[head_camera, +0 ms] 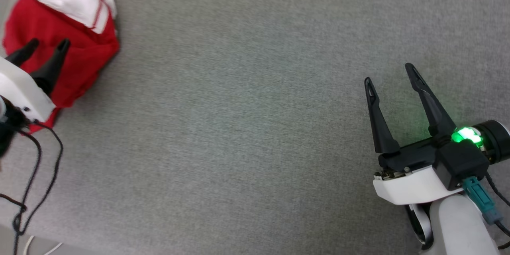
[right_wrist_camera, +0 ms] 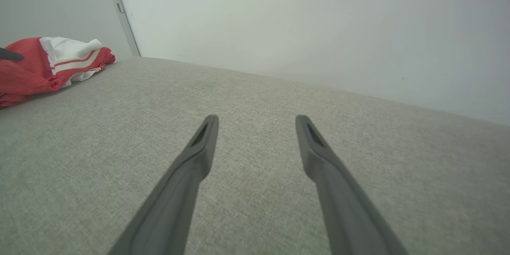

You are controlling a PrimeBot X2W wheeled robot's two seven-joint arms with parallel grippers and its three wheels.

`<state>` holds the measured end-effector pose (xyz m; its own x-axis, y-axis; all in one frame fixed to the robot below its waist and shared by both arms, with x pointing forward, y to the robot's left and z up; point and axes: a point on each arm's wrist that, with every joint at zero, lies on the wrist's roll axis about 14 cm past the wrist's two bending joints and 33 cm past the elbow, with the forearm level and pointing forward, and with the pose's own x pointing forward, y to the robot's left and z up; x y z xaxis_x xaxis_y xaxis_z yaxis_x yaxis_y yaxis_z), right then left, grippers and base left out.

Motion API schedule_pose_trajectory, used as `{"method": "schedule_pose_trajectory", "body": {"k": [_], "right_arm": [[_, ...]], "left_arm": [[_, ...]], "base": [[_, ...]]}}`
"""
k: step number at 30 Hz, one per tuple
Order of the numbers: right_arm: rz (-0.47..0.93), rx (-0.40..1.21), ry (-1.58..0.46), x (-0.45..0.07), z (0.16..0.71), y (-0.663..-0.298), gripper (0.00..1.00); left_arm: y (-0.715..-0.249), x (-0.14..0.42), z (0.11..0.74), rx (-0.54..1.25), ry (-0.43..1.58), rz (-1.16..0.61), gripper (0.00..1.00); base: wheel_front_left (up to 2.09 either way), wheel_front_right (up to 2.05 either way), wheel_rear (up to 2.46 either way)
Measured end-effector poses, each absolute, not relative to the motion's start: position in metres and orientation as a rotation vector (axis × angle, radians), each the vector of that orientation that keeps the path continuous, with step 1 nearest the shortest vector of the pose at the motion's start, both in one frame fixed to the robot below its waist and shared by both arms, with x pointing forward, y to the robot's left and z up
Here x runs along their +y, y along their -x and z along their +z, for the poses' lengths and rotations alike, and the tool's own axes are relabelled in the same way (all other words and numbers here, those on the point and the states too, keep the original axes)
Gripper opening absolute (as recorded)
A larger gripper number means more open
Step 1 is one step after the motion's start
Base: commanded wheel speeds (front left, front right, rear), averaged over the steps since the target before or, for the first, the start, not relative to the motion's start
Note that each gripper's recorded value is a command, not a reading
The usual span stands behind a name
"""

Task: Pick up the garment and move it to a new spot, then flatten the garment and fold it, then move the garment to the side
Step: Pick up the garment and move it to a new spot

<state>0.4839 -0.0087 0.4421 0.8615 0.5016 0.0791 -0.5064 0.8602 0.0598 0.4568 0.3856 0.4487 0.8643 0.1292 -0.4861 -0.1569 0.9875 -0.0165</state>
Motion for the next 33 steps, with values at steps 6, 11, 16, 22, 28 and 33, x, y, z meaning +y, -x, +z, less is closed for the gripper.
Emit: {"method": "schedule_pose_trajectory", "body": {"k": [6,11,16,22,28,33], "right_arm": [[0.483,0.002,-0.071,-0.027,0.413,-0.488,1.00],[0.450,0.026,-0.065,-0.039,0.399,-0.492,1.00],[0.429,0.046,-0.058,-0.048,0.389,-0.493,1.00],[0.431,0.036,-0.052,-0.048,0.396,-0.492,1.00],[0.437,0.017,-0.058,-0.046,0.414,-0.487,1.00],[0.431,-0.013,-0.071,-0.048,0.437,-0.479,1.00]], "left_arm": [[-0.471,0.387,0.407,0.779,0.160,0.129,1.00],[-0.470,0.387,0.376,0.944,0.173,0.121,1.00],[-0.473,0.380,0.359,1.021,0.212,0.103,0.88],[-0.468,0.374,0.365,1.022,0.246,0.091,0.00],[-0.461,0.361,0.382,0.959,0.251,0.044,0.00],[-0.459,0.335,0.410,0.864,0.258,-0.048,0.00]], "base": [[0.00,0.00,0.00],[0.00,0.00,0.00],[0.00,0.00,0.00],[0.00,0.00,0.00],[0.00,0.00,0.00],[0.00,0.00,0.00]]}}
